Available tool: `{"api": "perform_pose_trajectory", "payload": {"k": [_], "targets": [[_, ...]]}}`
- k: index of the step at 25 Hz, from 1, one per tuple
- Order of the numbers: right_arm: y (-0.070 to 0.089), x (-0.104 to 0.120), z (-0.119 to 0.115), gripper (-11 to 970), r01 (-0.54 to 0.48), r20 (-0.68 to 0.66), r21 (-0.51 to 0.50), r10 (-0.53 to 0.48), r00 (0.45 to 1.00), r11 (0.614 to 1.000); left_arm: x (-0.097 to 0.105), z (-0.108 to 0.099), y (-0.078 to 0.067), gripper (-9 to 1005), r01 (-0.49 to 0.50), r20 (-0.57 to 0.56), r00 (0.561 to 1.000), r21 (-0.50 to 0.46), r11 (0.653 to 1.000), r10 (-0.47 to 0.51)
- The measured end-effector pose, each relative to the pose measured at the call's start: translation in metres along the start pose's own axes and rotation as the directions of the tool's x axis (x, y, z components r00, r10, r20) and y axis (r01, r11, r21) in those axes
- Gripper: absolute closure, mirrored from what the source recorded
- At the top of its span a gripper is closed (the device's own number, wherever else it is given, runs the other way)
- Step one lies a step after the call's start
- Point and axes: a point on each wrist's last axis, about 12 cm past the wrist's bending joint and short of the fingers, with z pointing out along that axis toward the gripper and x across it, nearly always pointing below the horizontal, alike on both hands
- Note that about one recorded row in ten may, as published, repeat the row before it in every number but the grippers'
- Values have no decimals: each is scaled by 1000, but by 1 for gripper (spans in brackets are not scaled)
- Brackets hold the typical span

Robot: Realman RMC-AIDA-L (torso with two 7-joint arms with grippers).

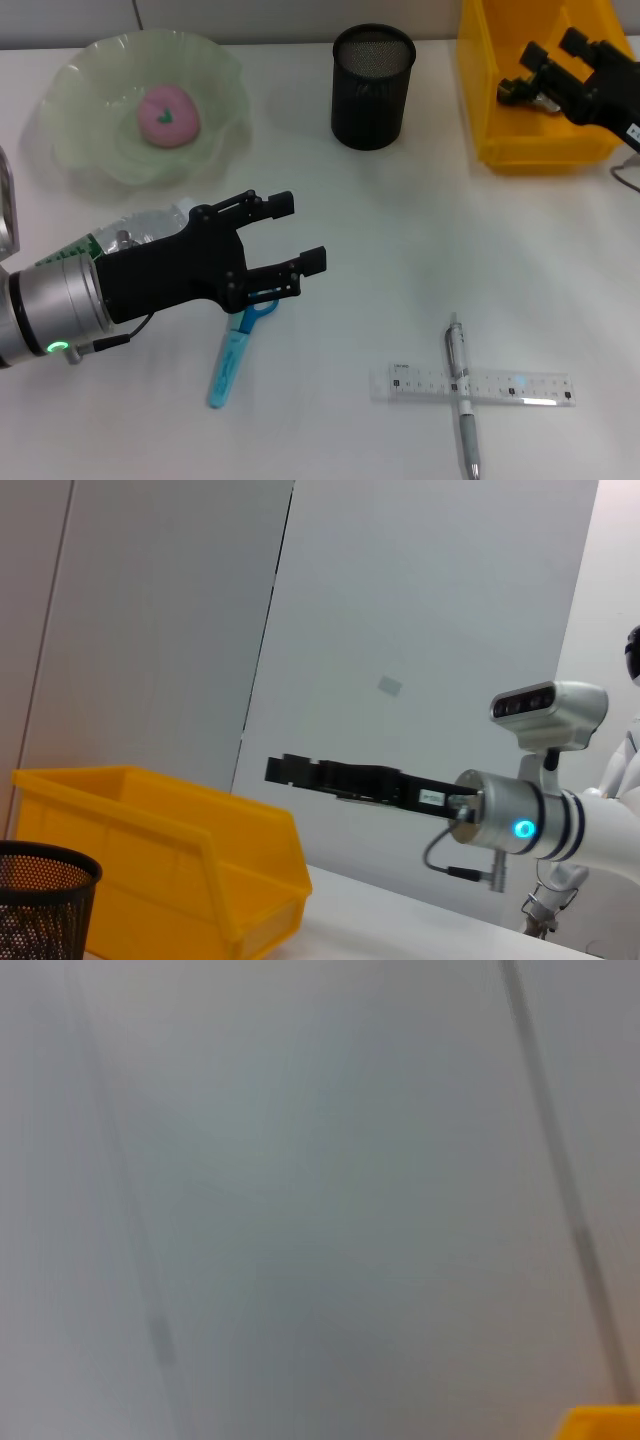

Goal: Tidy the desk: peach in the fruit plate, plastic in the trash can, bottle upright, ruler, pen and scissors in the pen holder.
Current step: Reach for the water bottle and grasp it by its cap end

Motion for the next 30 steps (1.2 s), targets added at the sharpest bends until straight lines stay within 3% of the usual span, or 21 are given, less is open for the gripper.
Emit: {"api": "perform_pose_trajectory", "payload": {"k": [1, 4, 5, 7, 10, 15, 22, 30], "targets": [[0, 0, 0, 313, 0, 0, 0, 0, 1000, 1000, 0, 0, 0, 185, 0, 0, 1000, 0, 1000, 0], [7, -3, -6, 313, -28, -46, -118, 23, 999, 993, -1, 0, 0, 185, 0, 1, 1000, 0, 1000, 0], [12, -3, -8, 312, -45, -98, -199, 26, 995, 979, -1, 0, 1, 185, 0, 1, 1000, 0, 1000, 0], [16, -2, -9, 312, -52, -140, -248, 17, 990, 967, -1, 0, 1, 185, 0, -1, 1000, -1, 1000, 0], [24, 2, -10, 312, -46, -242, -362, -46, 969, 931, -1, -2, 2, 185, 1, -4, 1000, -3, 1000, -1], [40, 12, -18, 163, 40, -271, -529, -214, 939, 847, -3, -7, 5, 185, -1, -16, 1000, -6, 1000, 1], [48, 20, -22, 163, 85, -262, -605, -298, 918, 792, -3, -14, 7, 185, -5, -27, 1000, -15, 1000, 5], [51, 24, -22, 163, 82, -277, -618, -314, 908, 782, -3, -17, 9, 185, -3, -34, 999, -23, 1000, 2]]}}
